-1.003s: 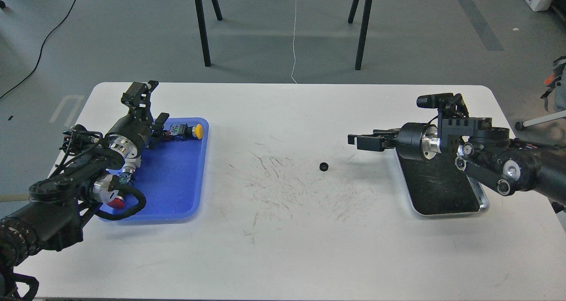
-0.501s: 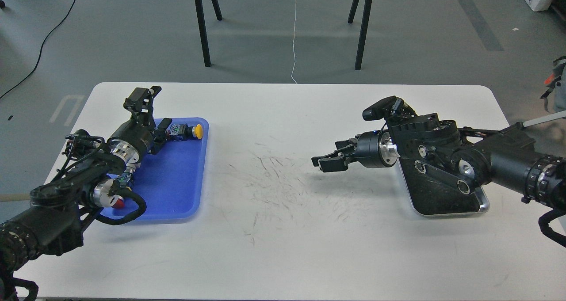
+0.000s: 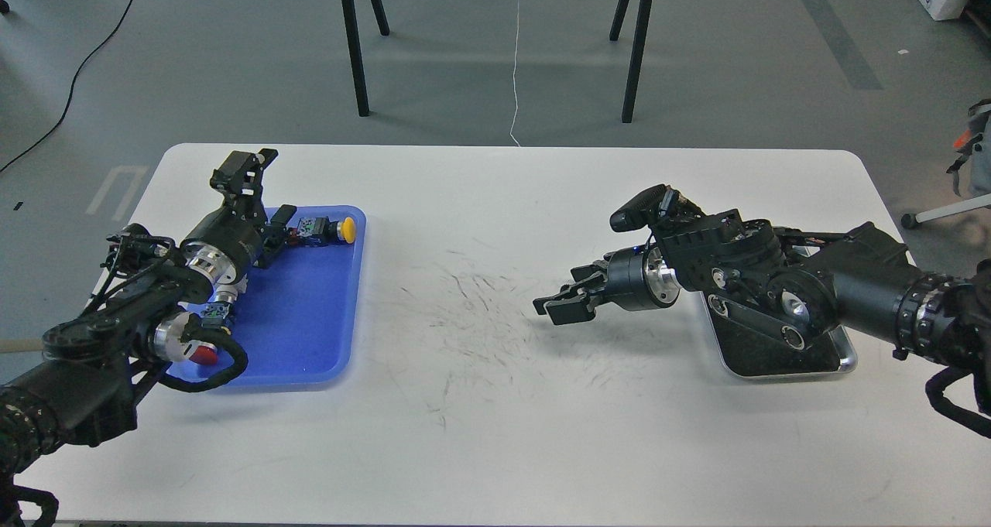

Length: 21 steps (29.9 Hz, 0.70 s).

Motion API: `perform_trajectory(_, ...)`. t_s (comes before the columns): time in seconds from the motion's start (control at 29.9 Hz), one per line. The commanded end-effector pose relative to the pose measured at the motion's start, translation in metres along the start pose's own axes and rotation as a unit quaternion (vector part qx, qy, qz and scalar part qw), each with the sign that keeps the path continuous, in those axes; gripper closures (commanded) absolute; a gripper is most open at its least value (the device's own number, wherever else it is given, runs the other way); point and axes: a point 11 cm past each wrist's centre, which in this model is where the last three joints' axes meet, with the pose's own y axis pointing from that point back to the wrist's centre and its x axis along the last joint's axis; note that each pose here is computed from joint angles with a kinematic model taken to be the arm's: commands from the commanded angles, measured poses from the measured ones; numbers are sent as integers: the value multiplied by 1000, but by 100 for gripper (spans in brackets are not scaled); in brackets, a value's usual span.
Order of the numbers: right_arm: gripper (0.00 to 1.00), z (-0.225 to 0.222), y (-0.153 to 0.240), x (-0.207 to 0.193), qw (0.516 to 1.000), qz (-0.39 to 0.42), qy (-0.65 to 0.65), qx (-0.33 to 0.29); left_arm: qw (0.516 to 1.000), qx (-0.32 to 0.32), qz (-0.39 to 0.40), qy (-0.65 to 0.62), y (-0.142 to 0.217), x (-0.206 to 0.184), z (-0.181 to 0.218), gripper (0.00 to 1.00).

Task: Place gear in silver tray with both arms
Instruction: 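Lower the right gripper over the black gear on the table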

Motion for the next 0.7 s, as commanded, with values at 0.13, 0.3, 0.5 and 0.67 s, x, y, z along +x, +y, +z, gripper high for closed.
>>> perform_trajectory(0.13,17,8,-1,-8,1000,-17,8,-15,1000,-1,0,-2,-1,0,2,0)
perform_trajectory(0.3,20,12,0,-13,999,-27,12,-23,1000,-1,0,-2,-1,0,2,0)
perform_trajectory(0.5,24,16,0,-13,999,-28,14,-31,1000,-1,0,-2,-1,0,2,0)
perform_trajectory(0.67,27,19,-1,-9,999,-24,15,-38,1000,-2,0,-3,-1,1,3,0)
